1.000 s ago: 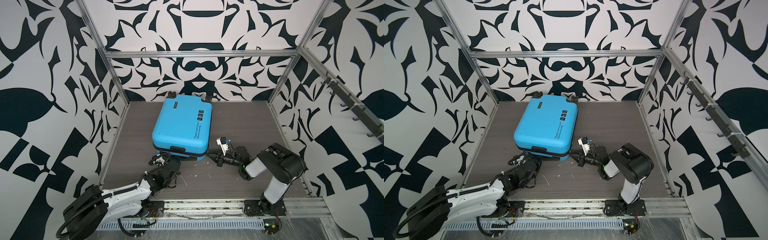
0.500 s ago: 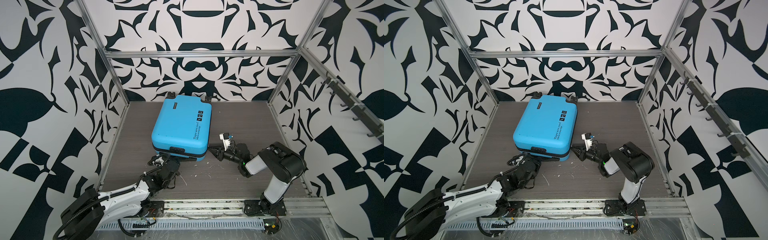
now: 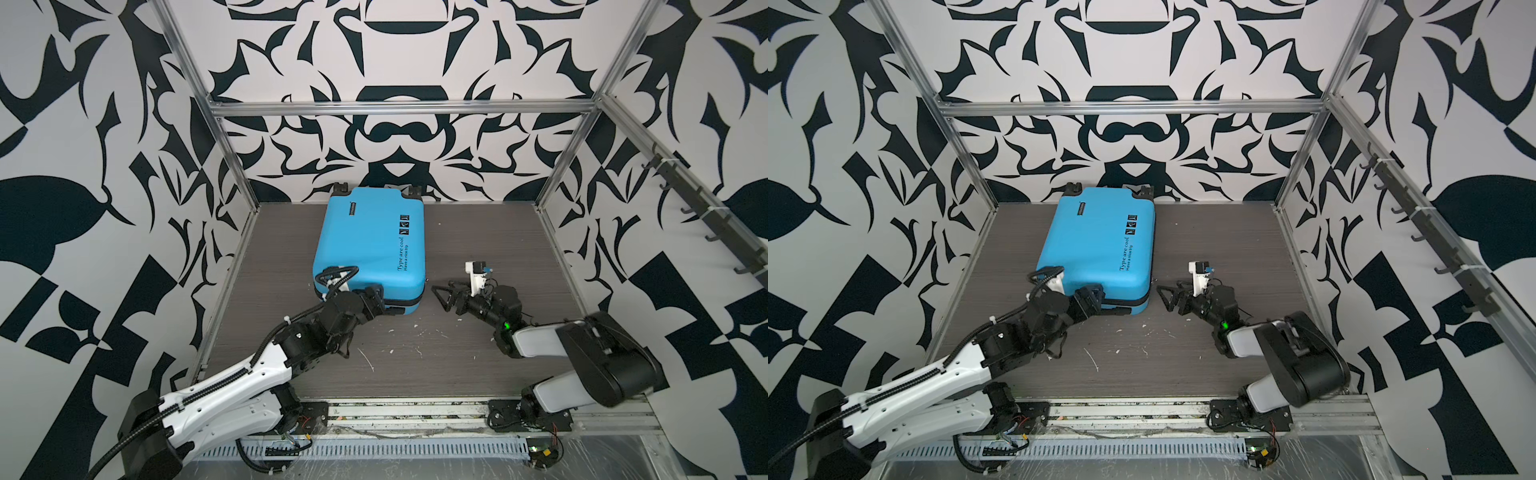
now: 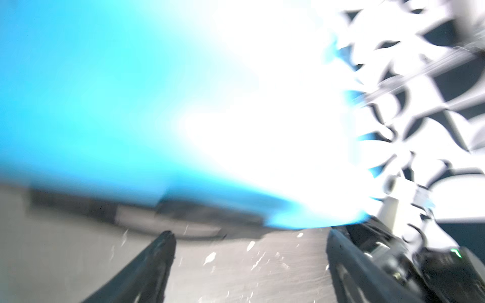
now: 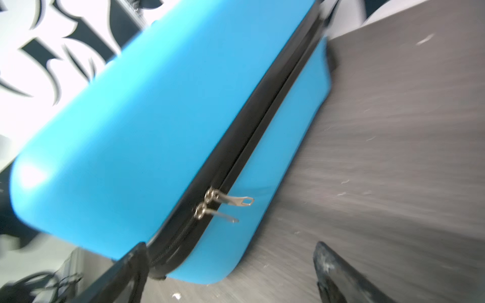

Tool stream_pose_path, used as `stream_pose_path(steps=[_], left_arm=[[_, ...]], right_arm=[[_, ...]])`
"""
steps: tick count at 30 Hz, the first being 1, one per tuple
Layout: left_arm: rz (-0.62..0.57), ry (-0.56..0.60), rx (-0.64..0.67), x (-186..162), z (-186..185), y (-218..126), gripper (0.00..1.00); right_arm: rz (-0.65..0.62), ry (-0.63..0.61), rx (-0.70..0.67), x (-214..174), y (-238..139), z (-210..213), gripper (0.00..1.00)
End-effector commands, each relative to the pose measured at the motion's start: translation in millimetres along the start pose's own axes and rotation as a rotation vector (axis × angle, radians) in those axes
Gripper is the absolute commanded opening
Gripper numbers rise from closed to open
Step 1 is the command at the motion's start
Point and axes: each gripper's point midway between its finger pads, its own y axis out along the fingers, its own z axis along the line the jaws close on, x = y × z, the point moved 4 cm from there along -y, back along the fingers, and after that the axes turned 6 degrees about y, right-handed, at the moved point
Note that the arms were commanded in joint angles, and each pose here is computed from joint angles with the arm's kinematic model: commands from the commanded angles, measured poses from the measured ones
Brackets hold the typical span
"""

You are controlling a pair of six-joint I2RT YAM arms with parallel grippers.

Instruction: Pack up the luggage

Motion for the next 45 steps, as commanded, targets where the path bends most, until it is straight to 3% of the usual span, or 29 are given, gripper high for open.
stream_pose_path(steps=[1,4,6,8,11,14,16,20,28,33,36,42,45], left_arm=[[-0.156,0.336,0.092,52,-5,-22,0.97],[-0.295,0.541,0.041,92,-31,-38,1.0],[-0.418,0.645,0.047,115,-43,-45,1.0],[-0.442,0.753,0.033,135,-52,-49,0.99],[-0.479,0.623,0.107,178,-25,-38,0.99],[-0.478,0.352,0.218,211,58,-20,1.0],[-0.467,0.253,0.36,215,114,-10,0.99],[-0.338,0.202,0.582,178,199,9,1.0],[-0.206,0.227,0.716,70,267,28,0.99],[-0.195,0.299,0.709,43,282,39,0.99],[-0.234,0.329,0.66,43,278,44,0.99],[-0.38,0.417,0.548,31,270,54,0.99],[-0.314,0.421,0.517,30,268,63,0.99]], right_arm=[[-0.031,-0.06,-0.222,40,-7,-2,0.99],[-0.188,-0.109,-0.458,85,-37,-2,0.99],[-0.337,-0.176,-0.498,109,-54,5,0.97],[-0.497,-0.266,-0.519,130,-72,14,0.92],[-0.561,-0.388,-0.548,153,-83,29,0.99],[-0.465,-0.474,-0.656,176,-78,28,0.99],[-0.431,-0.504,-0.723,182,-77,16,0.99],[-0.396,-0.515,-0.849,170,-81,-29,0.99],[-0.17,-0.523,-0.986,103,-75,-95,0.99],[-0.188,-0.504,-0.98,93,-77,-108,0.99],[-0.273,-0.514,-0.898,94,-77,-102,0.99],[-0.255,-0.447,-0.901,73,-86,-109,0.99],[-0.269,-0.488,-0.871,58,-83,-117,0.99]])
